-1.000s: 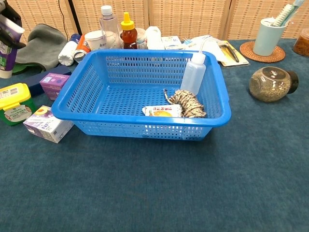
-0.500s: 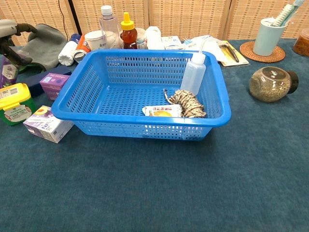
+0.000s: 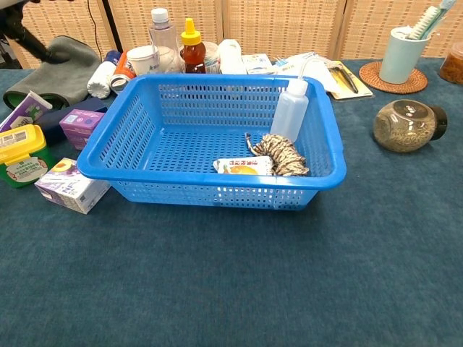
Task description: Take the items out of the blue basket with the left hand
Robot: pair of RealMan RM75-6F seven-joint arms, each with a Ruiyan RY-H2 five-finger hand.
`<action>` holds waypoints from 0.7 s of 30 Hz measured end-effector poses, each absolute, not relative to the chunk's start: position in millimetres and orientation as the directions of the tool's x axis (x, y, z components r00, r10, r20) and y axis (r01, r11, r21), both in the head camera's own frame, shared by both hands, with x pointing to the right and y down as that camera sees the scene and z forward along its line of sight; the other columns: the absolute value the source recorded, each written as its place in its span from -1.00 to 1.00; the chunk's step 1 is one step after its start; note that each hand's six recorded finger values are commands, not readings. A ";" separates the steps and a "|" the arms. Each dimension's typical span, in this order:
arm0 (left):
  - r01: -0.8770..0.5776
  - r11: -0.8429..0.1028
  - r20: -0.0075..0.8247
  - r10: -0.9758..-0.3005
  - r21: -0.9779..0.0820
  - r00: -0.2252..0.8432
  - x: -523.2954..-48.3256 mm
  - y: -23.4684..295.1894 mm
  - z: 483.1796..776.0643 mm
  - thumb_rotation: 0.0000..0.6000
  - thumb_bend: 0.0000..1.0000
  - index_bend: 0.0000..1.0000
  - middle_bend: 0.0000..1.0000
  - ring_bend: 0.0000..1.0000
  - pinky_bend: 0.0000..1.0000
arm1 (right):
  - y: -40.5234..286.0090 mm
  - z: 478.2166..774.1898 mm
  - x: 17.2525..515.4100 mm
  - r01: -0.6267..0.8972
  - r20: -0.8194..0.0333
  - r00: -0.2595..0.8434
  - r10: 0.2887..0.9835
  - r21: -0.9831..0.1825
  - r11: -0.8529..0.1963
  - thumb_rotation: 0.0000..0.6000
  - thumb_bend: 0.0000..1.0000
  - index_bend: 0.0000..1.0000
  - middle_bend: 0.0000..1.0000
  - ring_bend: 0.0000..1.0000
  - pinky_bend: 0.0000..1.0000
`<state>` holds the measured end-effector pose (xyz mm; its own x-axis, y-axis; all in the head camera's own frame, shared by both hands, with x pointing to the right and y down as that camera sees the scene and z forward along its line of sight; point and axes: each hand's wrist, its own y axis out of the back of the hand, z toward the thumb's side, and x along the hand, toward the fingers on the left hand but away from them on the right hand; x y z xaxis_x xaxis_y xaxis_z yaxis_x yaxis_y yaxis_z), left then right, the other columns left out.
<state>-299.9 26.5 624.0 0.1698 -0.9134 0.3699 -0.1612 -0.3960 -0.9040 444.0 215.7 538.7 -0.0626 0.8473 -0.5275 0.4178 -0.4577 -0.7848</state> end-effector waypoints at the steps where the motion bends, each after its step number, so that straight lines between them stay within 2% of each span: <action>1: -0.172 -0.376 0.343 -0.920 -0.911 0.192 -292.7 26.1 620.1 1.00 0.30 0.09 0.29 -0.08 -0.42 | 215.6 538.6 444.1 0.419 -0.527 -0.063 0.847 -0.785 -0.457 1.00 -1.00 -1.00 -1.00 -1.00 -1.00; 3: -0.199 -0.334 0.285 -0.928 -0.921 0.242 -274.0 26.8 613.4 1.00 0.66 0.44 0.50 0.05 -0.35 | 215.2 538.2 444.8 0.421 -0.526 -0.065 0.848 -0.785 -0.455 1.00 -1.00 -1.00 -1.00 -1.00 -1.00; 5: -0.229 -0.315 0.249 -0.929 -0.921 0.273 -257.0 29.0 612.1 1.00 0.84 0.63 0.55 0.09 -0.33 | 214.7 537.8 445.9 0.423 -0.524 -0.068 0.849 -0.786 -0.451 1.00 -1.00 -1.00 -1.00 -1.00 -1.00; 6: -0.238 -0.312 0.242 -0.929 -0.920 0.281 -250.9 29.8 612.5 1.00 0.85 0.70 0.57 0.09 -0.32 | 214.5 537.7 446.5 0.424 -0.524 -0.070 0.849 -0.786 -0.450 1.00 -1.00 -1.00 -1.00 -1.00 -1.00; 8: -0.246 -0.312 0.237 -0.926 -0.917 0.293 -241.0 30.0 613.3 1.00 0.72 0.75 0.59 0.11 -0.32 | 214.2 537.7 447.2 0.425 -0.524 -0.072 0.849 -0.786 -0.449 1.00 -1.00 -1.00 -1.00 -1.00 -1.00; 10: -0.245 -0.317 0.240 -0.924 -0.916 0.298 -236.6 30.2 613.6 1.00 0.41 0.76 0.60 0.10 -0.32 | 213.9 537.6 447.9 0.425 -0.524 -0.075 0.849 -0.787 -0.448 1.00 -1.00 -1.00 -1.00 -1.00 -1.00; 11: -0.244 -0.318 0.240 -0.922 -0.916 0.304 -232.6 30.3 613.0 1.00 0.16 0.73 0.59 0.04 -0.32 | 213.8 537.6 448.1 0.425 -0.524 -0.076 0.849 -0.787 -0.447 1.00 -1.00 -1.00 -1.00 -1.00 -1.00; 12: -0.242 -0.318 0.237 -0.921 -0.917 0.309 -229.5 30.3 612.3 1.00 -0.09 0.62 0.46 -0.07 -0.32 | 213.7 537.8 448.5 0.426 -0.524 -0.077 0.848 -0.786 -0.448 1.00 -1.00 -1.00 -1.00 -1.00 -1.00; 13: -0.239 -0.318 0.237 -0.919 -0.918 0.314 -227.1 30.7 612.0 1.00 -0.25 0.50 0.31 -0.18 -0.33 | 213.6 537.9 448.7 0.427 -0.525 -0.078 0.848 -0.786 -0.448 1.00 -1.00 -1.00 -1.00 -1.00 -1.00; 15: -0.221 -0.329 0.245 -0.910 -0.918 0.336 -220.4 32.9 612.4 1.00 -0.56 0.01 -0.33 -0.56 -0.44 | 213.2 538.1 449.6 0.428 -0.525 -0.081 0.847 -0.786 -0.446 1.00 -1.00 -1.00 -1.00 -1.00 -1.00; 17: -0.194 -0.349 0.262 -0.893 -0.917 0.366 -212.0 36.0 613.6 1.00 -0.72 -0.33 -0.71 -0.82 -0.60 | 212.6 538.4 450.8 0.429 -0.525 -0.085 0.847 -0.786 -0.444 1.00 -1.00 -1.00 -1.00 -1.00 -1.00; 18: -0.178 -0.358 0.271 -0.885 -0.917 0.379 -207.8 37.5 614.2 1.00 -0.79 -0.49 -0.86 -0.93 -0.67 | 212.4 538.7 451.3 0.430 -0.526 -0.087 0.846 -0.786 -0.445 1.00 -1.00 -1.00 -1.00 -1.00 -1.00; 21: -0.121 -0.392 0.308 -0.849 -0.912 0.430 -190.4 44.3 616.2 1.00 -0.89 -0.82 -1.00 -1.00 -0.76 | 212.0 539.2 452.1 0.431 -0.527 -0.090 0.845 -0.786 -0.444 1.00 -1.00 -1.00 -1.00 -1.00 -1.00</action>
<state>-190.4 44.3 616.2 0.4296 -0.8490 0.3078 -0.1215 -0.3921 -0.9119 452.1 212.0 539.2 -0.0895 0.8451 -0.5271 0.4306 -0.4444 -0.7855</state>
